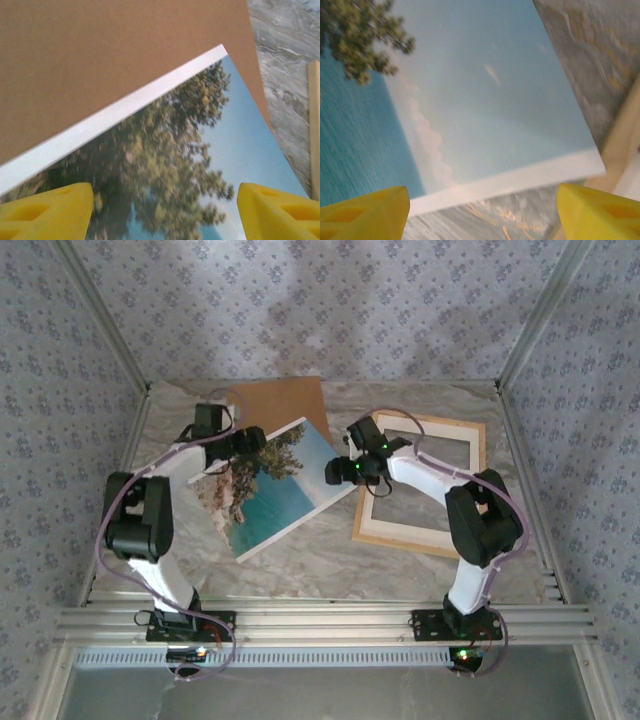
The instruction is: Put the photo into the frame
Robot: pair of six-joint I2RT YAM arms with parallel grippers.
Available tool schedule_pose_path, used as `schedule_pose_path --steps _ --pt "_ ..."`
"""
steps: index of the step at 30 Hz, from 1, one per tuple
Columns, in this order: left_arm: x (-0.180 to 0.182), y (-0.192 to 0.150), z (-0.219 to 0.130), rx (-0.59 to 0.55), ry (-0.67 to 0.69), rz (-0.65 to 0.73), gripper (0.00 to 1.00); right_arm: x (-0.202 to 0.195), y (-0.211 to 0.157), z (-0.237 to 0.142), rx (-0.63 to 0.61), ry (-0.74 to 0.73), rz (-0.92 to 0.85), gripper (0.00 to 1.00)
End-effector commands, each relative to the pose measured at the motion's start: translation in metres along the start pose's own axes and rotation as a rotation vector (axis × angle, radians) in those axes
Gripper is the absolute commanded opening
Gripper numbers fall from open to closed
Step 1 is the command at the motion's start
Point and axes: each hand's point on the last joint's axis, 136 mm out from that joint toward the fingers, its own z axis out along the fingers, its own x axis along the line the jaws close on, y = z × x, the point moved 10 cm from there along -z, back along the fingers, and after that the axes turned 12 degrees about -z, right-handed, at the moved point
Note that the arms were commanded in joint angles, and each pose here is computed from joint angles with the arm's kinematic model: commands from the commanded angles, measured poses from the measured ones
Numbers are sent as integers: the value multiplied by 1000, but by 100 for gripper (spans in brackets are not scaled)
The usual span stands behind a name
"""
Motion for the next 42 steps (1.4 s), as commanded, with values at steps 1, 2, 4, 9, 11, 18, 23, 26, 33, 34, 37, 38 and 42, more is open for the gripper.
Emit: schedule_pose_path --steps 1,2,4,9,11,18,23,26,33,34,37,38,42 --pt "2 22 17 28 20 37 76 6 -15 11 5 -18 65 78" --pt "5 25 24 47 39 32 76 10 -16 14 8 -18 62 78" --pt "10 33 38 85 69 28 76 16 -16 22 16 -15 61 78" --pt "18 37 59 166 122 15 76 23 -12 39 25 -8 63 77" --pt "24 35 63 185 146 8 76 24 -10 46 34 -5 63 76" --pt "32 17 50 217 185 5 76 22 2 59 26 -8 64 75" --pt "38 -1 32 214 190 -18 76 16 18 68 8 1 70 75" --pt "42 -15 20 208 189 -33 76 12 31 72 -7 10 72 74" --pt "51 -51 -8 203 166 -69 75 7 50 81 -4 38 67 74" --pt "53 -55 -11 203 170 -75 75 6 51 81 -5 41 68 74" --pt "58 -70 -19 194 159 -100 75 4 53 79 -11 73 75 74" --pt "59 -74 -22 192 151 -110 75 3 55 78 -19 92 81 75" --pt "62 -85 -26 182 108 -149 75 4 62 75 -54 167 101 75"
